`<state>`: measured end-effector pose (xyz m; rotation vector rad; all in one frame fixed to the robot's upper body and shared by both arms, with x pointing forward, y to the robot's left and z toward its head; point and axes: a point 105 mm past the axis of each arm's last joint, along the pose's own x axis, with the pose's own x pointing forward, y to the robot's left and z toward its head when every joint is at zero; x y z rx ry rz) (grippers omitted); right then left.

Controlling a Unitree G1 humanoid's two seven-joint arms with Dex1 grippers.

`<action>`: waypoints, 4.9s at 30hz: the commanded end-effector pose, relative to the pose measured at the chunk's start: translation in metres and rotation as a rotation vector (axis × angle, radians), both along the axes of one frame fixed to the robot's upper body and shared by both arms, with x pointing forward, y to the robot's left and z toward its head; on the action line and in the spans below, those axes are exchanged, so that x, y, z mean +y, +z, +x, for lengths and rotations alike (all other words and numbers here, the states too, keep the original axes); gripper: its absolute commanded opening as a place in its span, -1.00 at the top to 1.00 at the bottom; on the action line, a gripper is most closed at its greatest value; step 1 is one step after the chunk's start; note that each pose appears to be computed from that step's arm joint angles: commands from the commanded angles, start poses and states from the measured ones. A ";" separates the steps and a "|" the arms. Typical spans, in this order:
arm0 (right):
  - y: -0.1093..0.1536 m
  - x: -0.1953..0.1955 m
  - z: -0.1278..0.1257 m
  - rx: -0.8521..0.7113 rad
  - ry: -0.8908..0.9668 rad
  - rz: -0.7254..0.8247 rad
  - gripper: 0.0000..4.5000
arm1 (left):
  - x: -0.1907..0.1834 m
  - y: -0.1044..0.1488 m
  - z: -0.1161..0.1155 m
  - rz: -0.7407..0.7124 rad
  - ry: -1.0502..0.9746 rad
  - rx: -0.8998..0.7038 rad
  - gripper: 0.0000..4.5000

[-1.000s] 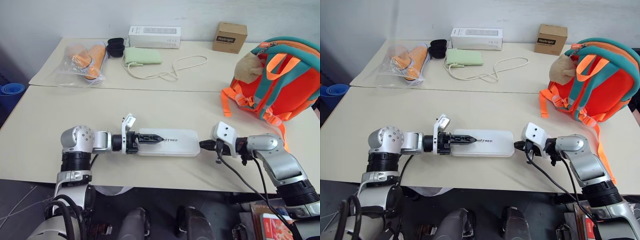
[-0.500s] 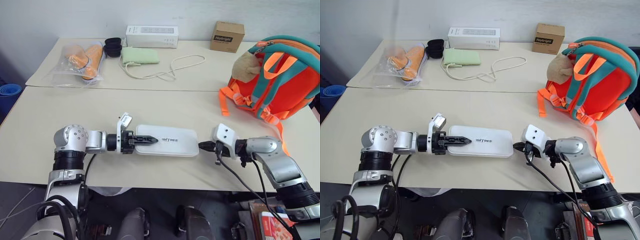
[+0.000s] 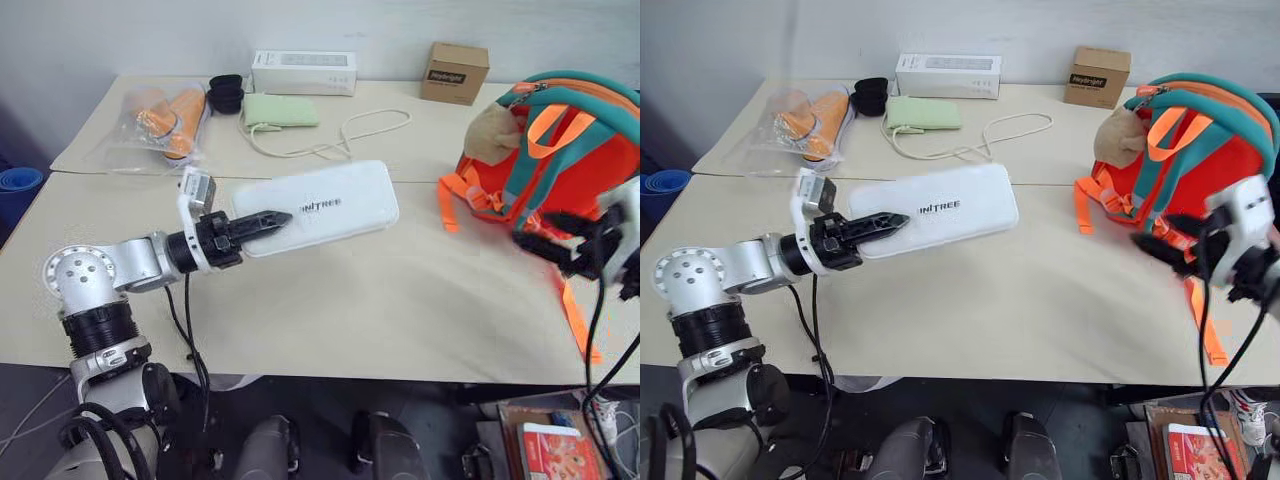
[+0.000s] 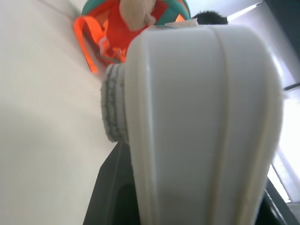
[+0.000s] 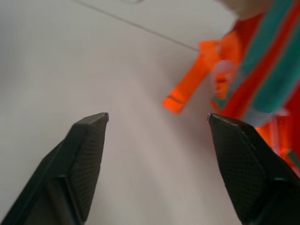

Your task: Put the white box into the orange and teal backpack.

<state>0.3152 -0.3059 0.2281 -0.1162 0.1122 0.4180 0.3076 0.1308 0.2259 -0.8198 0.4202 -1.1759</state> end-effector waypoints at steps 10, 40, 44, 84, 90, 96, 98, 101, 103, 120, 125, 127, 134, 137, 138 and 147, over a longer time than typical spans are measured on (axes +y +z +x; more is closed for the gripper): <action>0.016 0.013 0.087 -0.079 -0.105 0.247 -0.98 | -0.001 0.056 -0.016 -0.018 0.011 -0.238 0.42; 0.068 0.147 -0.072 0.087 1.046 0.120 0.99 | 0.028 0.090 -0.006 0.137 0.175 -0.531 0.42; 0.074 0.149 -0.090 0.123 1.079 0.138 0.99 | 0.020 0.090 -0.008 0.202 0.120 -0.639 0.42; 0.038 0.159 -0.100 0.174 1.118 0.098 0.99 | -0.036 0.072 0.041 0.764 -0.320 -1.258 0.42; 0.044 0.159 -0.112 0.183 1.163 0.103 0.99 | -0.024 0.093 0.046 0.753 -0.276 -1.264 0.42; 0.044 0.165 -0.120 0.191 1.202 0.099 0.99 | -0.037 0.100 0.042 0.669 -0.301 -1.278 0.42; 0.044 0.165 -0.120 0.195 1.202 0.102 0.99 | -0.042 0.101 0.041 0.651 -0.308 -1.287 0.42; 0.041 0.165 -0.118 0.194 1.187 0.108 0.99 | -0.054 0.096 0.038 0.608 -0.353 -1.276 0.42; 0.039 0.163 -0.112 0.187 1.152 0.117 0.99 | -0.069 0.084 0.035 0.568 -0.411 -1.252 0.42; 0.023 0.159 -0.100 0.169 1.028 0.128 0.99 | -0.179 -0.001 0.038 0.581 -0.562 -1.209 0.42; 0.020 0.159 -0.096 0.155 0.981 0.126 0.99 | -0.176 0.009 0.048 0.553 -0.460 -1.158 0.42; 0.019 0.159 -0.096 0.155 0.970 0.129 1.00 | -0.155 0.021 0.047 0.489 -0.433 -1.113 0.04; 0.023 0.157 -0.089 0.126 0.943 0.167 1.00 | -0.093 0.033 0.025 0.431 -0.451 -1.023 -0.88; 0.019 0.159 -0.086 0.130 0.940 0.173 1.00 | -0.080 0.034 0.011 0.447 -0.475 -1.040 -0.99; 0.018 0.159 -0.086 0.133 0.939 0.175 1.00 | -0.075 0.036 0.006 0.457 -0.482 -1.045 -0.99; 0.017 0.157 -0.085 0.139 0.922 0.195 1.00 | -0.063 0.066 -0.025 0.433 -0.367 -1.075 -0.99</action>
